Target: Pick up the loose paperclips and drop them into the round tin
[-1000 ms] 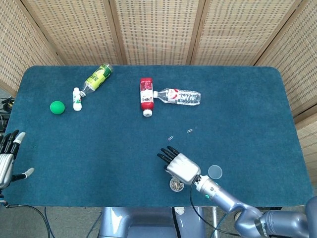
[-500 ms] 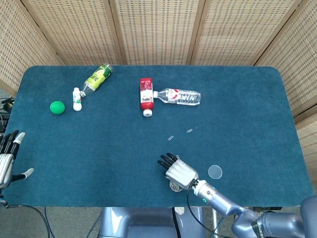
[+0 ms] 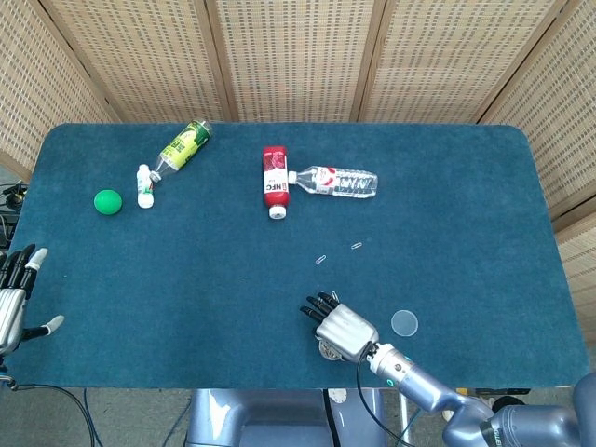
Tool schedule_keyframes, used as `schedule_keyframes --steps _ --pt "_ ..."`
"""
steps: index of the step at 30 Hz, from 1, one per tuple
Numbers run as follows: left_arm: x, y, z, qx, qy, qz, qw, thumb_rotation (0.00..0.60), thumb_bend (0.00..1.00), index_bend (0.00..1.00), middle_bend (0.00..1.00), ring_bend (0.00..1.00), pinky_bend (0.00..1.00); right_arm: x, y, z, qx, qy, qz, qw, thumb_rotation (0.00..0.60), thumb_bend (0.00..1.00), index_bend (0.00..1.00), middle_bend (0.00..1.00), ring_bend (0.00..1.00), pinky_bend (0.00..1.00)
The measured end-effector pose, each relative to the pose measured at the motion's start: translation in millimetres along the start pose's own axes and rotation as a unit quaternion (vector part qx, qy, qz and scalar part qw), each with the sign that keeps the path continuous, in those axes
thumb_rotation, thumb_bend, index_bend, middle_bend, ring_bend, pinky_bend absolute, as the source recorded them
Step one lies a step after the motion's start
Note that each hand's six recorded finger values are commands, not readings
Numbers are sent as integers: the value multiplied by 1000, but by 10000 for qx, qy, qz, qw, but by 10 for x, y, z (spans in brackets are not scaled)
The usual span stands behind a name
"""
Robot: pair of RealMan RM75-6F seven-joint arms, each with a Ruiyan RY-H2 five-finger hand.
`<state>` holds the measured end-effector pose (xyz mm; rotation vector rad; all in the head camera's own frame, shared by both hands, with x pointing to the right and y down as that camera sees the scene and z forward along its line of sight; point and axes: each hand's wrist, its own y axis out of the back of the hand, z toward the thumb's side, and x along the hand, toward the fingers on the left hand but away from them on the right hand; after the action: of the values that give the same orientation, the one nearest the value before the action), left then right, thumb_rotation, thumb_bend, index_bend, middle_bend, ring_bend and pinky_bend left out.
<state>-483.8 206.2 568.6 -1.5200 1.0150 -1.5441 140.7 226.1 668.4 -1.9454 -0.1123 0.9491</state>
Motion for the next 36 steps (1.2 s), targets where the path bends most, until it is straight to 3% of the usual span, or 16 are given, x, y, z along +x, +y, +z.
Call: schedule_keyframes --steps 5,8,17,23,36 --pt "-2 3 -5 -7 -1 1 10000 600 0 0 0 0 0 4 -12 2 16 -9 48 10000 600 293 385 106 0 92" --pt "-1 8 -8 -11 1 9 10000 600 0 0 0 0 0 -2 8 11 21 -17 18 10000 600 291 339 106 0 92" --pt "0 13 -12 -22 5 12 10000 600 0 0 0 0 0 -8 104 -17 17 -76 -137 9999 600 291 338 107 0 92" --pt "4 24 -17 -44 14 23 10000 600 0 0 0 0 0 -75 329 -170 -1 -293 -480 9984 600 292 338 106 0 92" --pt "22 28 -37 -21 54 49 10000 600 0 0 0 0 0 -472 502 -886 -226 -1421 -739 9868 600 298 361 107 0 92"
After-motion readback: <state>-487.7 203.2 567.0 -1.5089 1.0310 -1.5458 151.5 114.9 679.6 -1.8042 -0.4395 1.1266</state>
